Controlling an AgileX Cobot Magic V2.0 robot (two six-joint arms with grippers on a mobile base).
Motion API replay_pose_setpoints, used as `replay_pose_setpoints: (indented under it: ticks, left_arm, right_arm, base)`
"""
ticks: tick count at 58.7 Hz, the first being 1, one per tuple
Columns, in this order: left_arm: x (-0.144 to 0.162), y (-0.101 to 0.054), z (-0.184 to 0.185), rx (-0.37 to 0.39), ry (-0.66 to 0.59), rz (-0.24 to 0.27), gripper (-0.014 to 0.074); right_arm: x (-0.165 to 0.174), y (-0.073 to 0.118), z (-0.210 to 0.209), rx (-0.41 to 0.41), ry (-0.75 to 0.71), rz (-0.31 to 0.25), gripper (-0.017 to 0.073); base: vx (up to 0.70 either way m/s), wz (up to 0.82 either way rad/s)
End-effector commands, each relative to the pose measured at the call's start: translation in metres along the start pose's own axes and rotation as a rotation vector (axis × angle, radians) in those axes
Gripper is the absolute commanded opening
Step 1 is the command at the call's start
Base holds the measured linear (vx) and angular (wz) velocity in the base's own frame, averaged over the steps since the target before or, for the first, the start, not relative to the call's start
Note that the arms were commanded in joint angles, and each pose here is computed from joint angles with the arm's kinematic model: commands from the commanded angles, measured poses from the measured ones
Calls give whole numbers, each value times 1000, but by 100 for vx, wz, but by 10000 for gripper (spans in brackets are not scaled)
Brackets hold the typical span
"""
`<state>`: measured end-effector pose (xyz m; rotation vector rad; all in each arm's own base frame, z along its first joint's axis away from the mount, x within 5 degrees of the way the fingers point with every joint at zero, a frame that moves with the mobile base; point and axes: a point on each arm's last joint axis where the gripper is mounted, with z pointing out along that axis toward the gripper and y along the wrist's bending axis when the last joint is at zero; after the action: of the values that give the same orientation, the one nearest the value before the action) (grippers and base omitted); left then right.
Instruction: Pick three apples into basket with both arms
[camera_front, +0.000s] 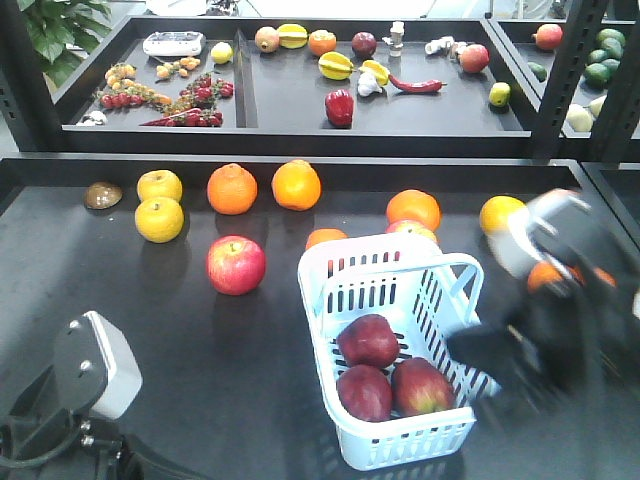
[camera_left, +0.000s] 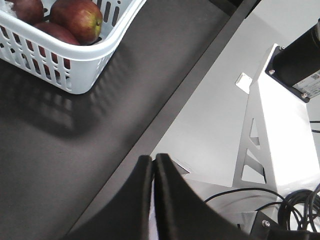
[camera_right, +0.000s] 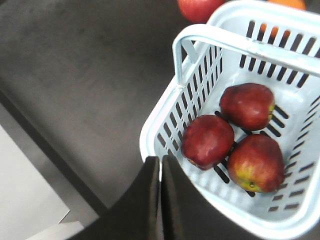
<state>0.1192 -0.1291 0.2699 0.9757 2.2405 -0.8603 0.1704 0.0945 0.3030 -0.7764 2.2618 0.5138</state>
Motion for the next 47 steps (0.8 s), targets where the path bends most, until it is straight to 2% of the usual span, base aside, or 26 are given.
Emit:
replay_pose_setpoints:
  ticks: [1, 13, 18, 30, 47]
  left_arm:
    - [-10, -4, -5, 10, -69, -19, -6]
    - [-10, -4, -5, 10, -69, -19, -6]
    - [-10, -4, -5, 10, -69, -19, -6]
    - [-10, -4, -5, 10, -69, -19, -6]
    - [-10, -4, -5, 10, -69, -19, -6]
  right_arm:
    - [17, 8, -20, 45, -103, -26, -6]
    - [86, 18, -21, 86, -133, -23, -6]
    - [99, 21, -23, 94, -158, -26, -6]
    - [105, 27, -35, 105, -234, -66, -6]
    - [105, 27, -36, 107, -245, -70, -6]
  base:
    - [0, 0]
    - [0, 0]
    - [0, 0]
    - [0, 0]
    - [0, 0]
